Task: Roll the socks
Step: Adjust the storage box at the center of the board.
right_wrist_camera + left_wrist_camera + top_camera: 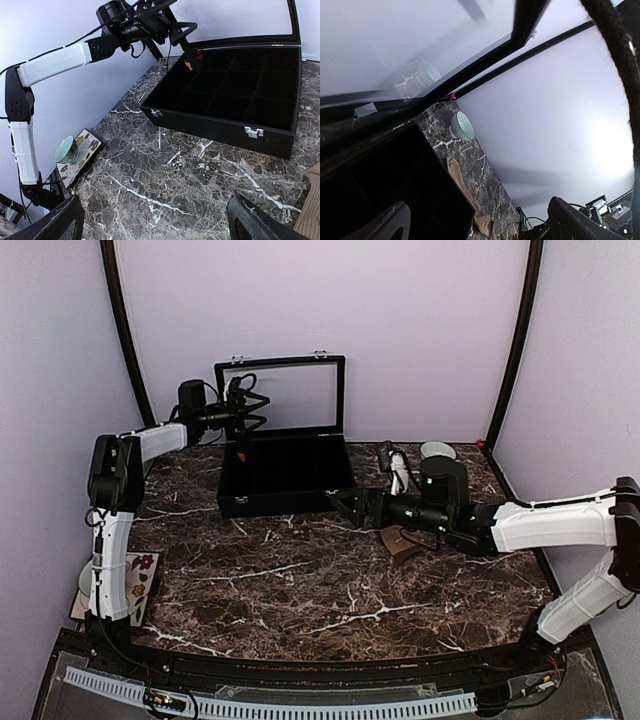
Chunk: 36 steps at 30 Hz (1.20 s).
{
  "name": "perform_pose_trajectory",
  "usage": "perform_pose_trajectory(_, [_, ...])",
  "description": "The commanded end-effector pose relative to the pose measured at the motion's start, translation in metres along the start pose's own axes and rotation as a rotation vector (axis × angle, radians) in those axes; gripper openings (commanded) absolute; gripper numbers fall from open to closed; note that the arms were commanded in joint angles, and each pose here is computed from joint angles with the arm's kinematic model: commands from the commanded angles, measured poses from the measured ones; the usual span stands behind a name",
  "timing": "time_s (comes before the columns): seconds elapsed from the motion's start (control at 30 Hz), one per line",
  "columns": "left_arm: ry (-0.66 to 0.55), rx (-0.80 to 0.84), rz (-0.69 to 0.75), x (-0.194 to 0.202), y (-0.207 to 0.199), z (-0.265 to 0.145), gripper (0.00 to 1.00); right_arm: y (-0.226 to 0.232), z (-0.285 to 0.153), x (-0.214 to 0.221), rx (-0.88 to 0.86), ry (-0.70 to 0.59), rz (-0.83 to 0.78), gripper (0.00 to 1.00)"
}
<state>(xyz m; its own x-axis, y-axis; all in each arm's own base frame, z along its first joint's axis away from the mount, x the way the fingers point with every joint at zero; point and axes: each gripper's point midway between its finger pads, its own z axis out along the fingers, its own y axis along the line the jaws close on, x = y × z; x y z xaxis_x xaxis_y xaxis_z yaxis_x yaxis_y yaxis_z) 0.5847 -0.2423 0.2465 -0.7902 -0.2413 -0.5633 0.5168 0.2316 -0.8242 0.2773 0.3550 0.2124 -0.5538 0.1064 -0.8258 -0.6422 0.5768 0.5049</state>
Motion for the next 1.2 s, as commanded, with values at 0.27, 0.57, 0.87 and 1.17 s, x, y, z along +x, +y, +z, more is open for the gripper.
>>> perform_pose_trajectory(0.27, [0.044, 0.072, -0.028, 0.016, -0.015, 0.007, 0.99, 0.005, -0.003, -0.01, -0.028, -0.04, 0.008, 1.0])
perform_pose_trajectory(0.57, [0.134, 0.127, 0.067, 0.026, -0.049, 0.013, 0.99, -0.019, -0.009, -0.018, 0.091, -0.054, 0.036, 1.0])
perform_pose_trajectory(0.87, [0.291, 0.014, 0.455, 0.077, -0.084, 0.021, 0.99, -0.065, -0.011, -0.029, 0.293, 0.031, 0.061, 0.99])
perform_pose_trajectory(1.17, [0.488, -0.191, 0.771, 0.136, -0.101, 0.011, 0.99, -0.166, -0.065, 0.041, 0.82, 0.189, 0.065, 0.95])
